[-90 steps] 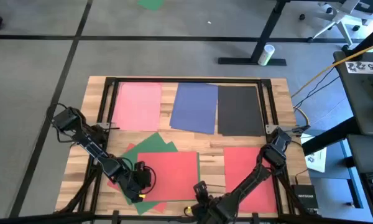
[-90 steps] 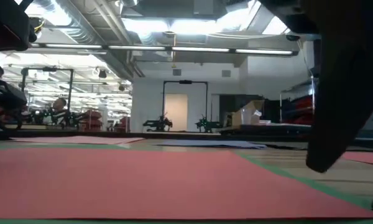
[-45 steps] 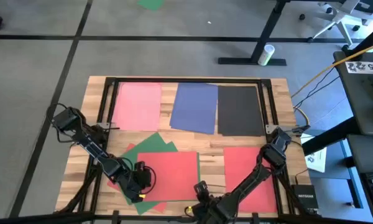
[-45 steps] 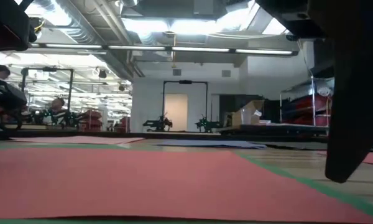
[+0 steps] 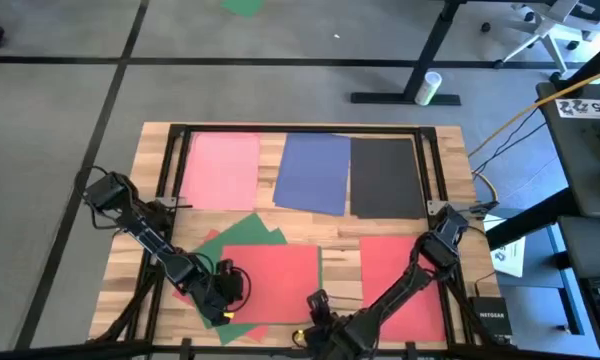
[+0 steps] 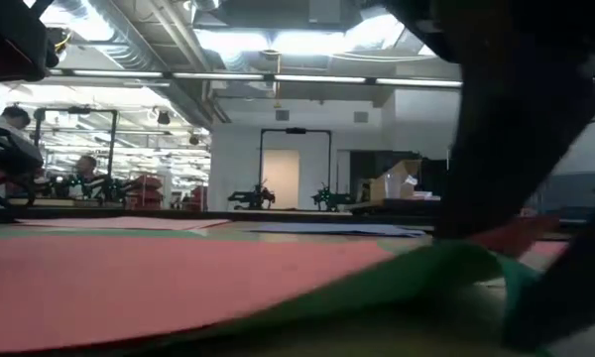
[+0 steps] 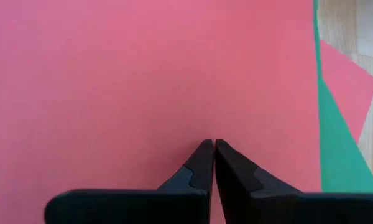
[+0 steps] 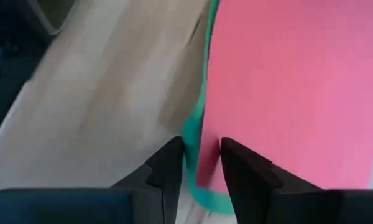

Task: Organize paper
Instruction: Stack the red paper on top of the other red paper on the table

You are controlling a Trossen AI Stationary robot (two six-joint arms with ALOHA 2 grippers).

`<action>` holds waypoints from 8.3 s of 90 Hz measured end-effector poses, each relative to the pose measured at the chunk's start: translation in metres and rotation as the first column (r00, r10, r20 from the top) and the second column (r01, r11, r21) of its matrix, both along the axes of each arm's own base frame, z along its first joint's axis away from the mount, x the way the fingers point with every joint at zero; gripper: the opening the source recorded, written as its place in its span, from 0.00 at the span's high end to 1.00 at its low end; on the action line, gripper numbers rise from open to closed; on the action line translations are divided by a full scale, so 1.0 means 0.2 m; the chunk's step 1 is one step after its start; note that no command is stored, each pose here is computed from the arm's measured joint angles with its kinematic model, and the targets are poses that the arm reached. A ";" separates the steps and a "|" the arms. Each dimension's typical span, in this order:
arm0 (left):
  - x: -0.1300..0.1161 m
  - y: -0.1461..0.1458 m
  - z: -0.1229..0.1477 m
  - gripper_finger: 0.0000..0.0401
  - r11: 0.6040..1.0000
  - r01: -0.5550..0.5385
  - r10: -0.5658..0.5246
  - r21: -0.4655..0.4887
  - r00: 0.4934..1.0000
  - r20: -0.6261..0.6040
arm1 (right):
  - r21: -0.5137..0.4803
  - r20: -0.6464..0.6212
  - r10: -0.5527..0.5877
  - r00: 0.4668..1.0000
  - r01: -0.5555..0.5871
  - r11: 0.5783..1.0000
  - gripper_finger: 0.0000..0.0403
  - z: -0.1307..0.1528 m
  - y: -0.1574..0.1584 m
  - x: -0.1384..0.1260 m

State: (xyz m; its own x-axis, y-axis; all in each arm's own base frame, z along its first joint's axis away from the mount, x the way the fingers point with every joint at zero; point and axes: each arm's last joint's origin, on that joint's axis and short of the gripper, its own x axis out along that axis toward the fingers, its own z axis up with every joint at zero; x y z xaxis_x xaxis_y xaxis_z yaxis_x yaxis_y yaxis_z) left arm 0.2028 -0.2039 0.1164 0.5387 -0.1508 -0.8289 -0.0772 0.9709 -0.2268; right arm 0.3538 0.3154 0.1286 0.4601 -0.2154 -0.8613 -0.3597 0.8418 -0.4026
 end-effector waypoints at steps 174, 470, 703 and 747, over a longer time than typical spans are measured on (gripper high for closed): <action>0.00 0.00 0.00 1.00 1.000 -0.005 0.005 -0.006 1.000 -0.003 | 0.111 -0.046 -0.013 0.999 0.018 0.994 0.93 0.06 0.00 -0.01; 0.00 -0.01 0.01 1.00 1.000 0.024 -0.024 -0.003 1.000 0.015 | 0.080 0.030 -0.129 0.991 0.126 0.989 0.95 -0.02 -0.13 0.17; -0.22 -0.19 0.50 1.00 0.988 -0.022 -0.033 0.150 0.934 0.356 | 0.076 0.111 -0.555 0.824 0.550 0.832 1.00 0.68 -0.31 0.10; -0.25 -0.20 0.50 1.00 0.990 -0.010 -0.041 0.140 0.933 0.357 | 0.086 0.254 -0.469 0.846 0.463 0.882 1.00 1.07 -0.41 -0.09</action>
State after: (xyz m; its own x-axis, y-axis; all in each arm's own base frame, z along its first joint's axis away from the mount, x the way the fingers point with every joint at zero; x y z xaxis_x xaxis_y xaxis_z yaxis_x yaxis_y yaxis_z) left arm 0.1529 -0.2447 0.2159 0.8020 -0.0600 -0.5944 -0.0006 0.9949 -0.1013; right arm 0.3351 0.2335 0.3432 0.5174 -0.4440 -0.7316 0.1917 0.8933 -0.4066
